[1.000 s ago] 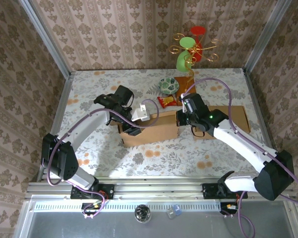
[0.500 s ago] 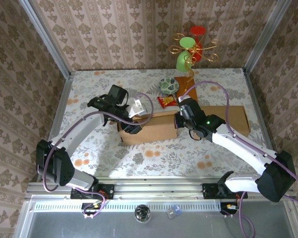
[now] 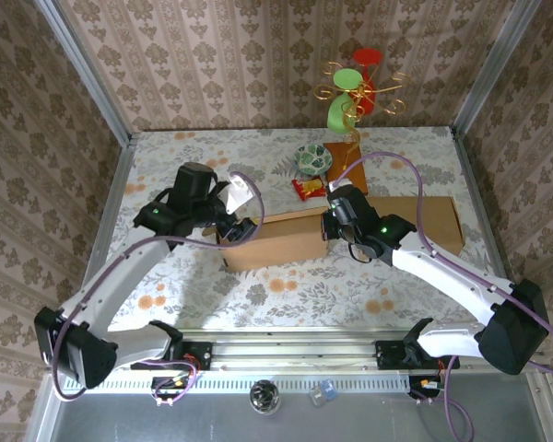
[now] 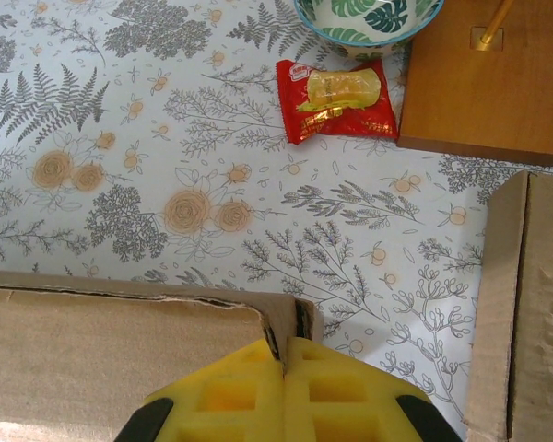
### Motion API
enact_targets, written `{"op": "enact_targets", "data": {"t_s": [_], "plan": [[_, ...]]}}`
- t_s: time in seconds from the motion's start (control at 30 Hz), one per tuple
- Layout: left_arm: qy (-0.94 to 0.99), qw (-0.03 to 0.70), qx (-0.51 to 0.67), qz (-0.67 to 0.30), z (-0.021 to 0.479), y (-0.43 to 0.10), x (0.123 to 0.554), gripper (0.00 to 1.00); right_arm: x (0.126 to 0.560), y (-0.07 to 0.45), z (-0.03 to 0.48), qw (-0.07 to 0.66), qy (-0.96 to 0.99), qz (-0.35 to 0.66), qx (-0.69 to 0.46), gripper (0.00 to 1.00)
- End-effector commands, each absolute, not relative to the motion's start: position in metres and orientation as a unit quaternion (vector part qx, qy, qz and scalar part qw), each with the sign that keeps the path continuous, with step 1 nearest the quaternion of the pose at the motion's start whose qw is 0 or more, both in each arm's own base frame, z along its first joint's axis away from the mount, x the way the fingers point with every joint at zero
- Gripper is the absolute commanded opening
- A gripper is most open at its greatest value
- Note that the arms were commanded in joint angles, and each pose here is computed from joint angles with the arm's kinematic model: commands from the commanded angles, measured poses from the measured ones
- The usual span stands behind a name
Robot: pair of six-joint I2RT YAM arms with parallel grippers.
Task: Fold the paper box
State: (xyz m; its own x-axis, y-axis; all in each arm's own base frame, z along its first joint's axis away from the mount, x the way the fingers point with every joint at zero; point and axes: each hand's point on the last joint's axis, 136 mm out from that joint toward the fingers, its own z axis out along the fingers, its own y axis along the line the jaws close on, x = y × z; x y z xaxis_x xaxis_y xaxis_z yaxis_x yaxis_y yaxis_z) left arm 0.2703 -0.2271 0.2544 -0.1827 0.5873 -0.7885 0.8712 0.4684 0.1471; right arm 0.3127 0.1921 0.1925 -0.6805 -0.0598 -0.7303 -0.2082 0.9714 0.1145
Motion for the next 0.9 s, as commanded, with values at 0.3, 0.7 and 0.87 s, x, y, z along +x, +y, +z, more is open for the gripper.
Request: {"op": "enact_targets", "data": {"t_s": [0.3,0.7,0.87], "plan": [[0.879,0.32,0.32,-0.154,0.242,-0.168,0.244,0.44,0.306,0.188,0.188,0.375,0.921,0.08,-0.066,0.0],[0.928,0.271,0.219,-0.132,0.225,-0.113,0.223,0.48,0.303,0.189,0.183,0.366,0.924,0.083,-0.07,0.0],[0.927,0.256,0.215,-0.168,0.224,-0.12,0.239,0.49,0.303,0.191,0.181,0.362,0.926,0.085,-0.072,0.0]]}}
